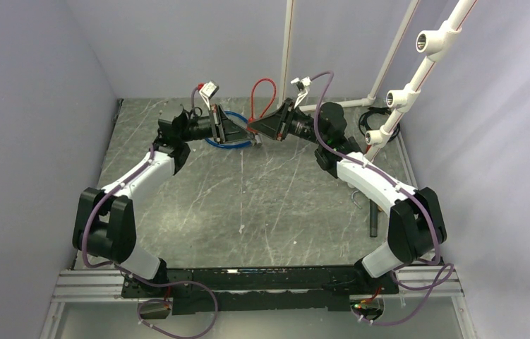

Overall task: Lock with the key
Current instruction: Remove the key from the lock.

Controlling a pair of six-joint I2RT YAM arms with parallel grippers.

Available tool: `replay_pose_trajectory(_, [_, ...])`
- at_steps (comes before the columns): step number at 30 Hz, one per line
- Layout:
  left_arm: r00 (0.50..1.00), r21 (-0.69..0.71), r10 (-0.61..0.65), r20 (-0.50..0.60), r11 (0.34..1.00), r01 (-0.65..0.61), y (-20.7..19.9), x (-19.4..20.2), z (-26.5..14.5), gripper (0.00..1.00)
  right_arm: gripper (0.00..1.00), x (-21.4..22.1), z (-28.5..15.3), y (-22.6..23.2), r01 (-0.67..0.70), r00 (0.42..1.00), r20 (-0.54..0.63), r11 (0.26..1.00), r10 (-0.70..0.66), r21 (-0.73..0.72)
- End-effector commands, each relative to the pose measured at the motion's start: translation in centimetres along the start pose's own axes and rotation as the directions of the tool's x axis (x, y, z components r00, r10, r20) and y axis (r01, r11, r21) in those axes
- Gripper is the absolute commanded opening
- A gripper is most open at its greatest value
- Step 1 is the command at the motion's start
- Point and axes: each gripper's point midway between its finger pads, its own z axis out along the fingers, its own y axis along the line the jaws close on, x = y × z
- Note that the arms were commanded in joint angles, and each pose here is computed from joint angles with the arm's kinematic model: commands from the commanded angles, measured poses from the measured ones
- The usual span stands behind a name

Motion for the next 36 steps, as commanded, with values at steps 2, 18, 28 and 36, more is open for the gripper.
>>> replay_pose_trajectory(2, [0.998,0.015,-0.014,-0.054,1.0,0.014,-1.9,-0.5,0.2,0.0,0.0,-1.7,-0.5,1.0,0.255,0.967,-0.002,0.967,-0.255,0.0])
replay_pose_trajectory(18, [0.969,0.047,0.156,-0.19,0.988,-0.15,0.6,3.5,-0.7,0.0,0.0,-2.7,-0.2,3.1,0.031,0.999,0.02,0.991,-0.029,-0.128])
replay_pose_trajectory(28, [0.928,0.051,0.255,-0.272,0.967,-0.251,0.2,5.6,-1.1,0.0,0.0,-2.6,-1.4,1.6,0.065,0.998,0.019,0.996,-0.064,-0.056])
replay_pose_trajectory(36, [0.947,0.02,0.207,-0.246,0.978,-0.208,1.1,5.9,-2.4,0.0,0.0,-3.8,-1.4,1.8,0.078,0.996,0.051,0.996,-0.075,-0.047])
